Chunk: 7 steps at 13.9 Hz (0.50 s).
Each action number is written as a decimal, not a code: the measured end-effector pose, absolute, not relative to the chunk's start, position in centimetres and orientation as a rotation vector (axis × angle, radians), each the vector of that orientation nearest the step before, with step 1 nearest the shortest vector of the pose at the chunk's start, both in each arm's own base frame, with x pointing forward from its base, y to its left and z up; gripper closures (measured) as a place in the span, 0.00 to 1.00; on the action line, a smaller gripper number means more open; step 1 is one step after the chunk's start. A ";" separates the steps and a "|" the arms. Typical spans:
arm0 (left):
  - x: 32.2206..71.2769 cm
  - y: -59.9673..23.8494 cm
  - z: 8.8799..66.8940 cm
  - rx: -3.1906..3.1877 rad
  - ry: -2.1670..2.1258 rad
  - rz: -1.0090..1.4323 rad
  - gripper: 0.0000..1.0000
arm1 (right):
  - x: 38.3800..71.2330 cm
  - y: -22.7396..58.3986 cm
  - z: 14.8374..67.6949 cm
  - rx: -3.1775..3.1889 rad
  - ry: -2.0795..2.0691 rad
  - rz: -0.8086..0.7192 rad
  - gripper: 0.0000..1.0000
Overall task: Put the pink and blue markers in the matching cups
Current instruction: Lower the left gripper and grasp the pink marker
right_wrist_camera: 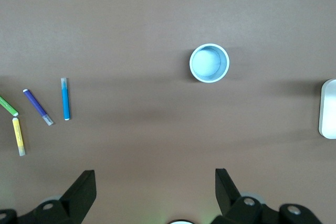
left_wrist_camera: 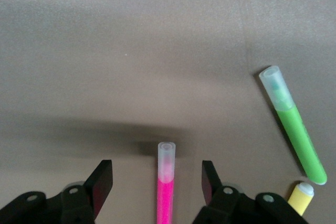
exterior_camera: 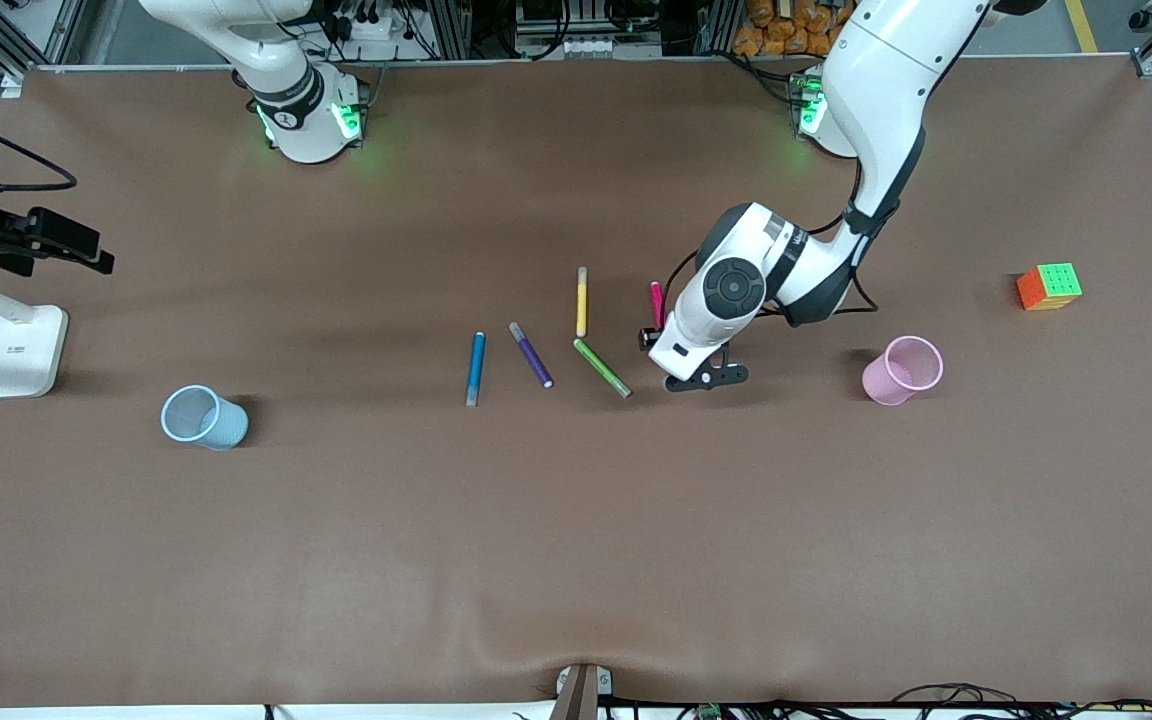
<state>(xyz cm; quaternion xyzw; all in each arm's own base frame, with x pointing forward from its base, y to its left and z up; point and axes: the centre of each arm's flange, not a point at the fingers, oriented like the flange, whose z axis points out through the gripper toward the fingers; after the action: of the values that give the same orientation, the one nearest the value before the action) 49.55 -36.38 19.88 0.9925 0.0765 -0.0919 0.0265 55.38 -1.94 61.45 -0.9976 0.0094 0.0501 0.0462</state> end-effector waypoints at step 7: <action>48.5 -37.5 18.4 3.071 0.205 -0.293 0.43 | 55.7 -1.6 60.9 -3.047 0.020 0.155 0.00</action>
<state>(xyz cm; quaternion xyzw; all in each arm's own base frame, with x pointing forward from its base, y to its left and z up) 48.52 -37.54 18.39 0.9930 0.0664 -0.0947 0.0249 55.74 -1.58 60.93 -0.9977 0.0066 0.0508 0.0454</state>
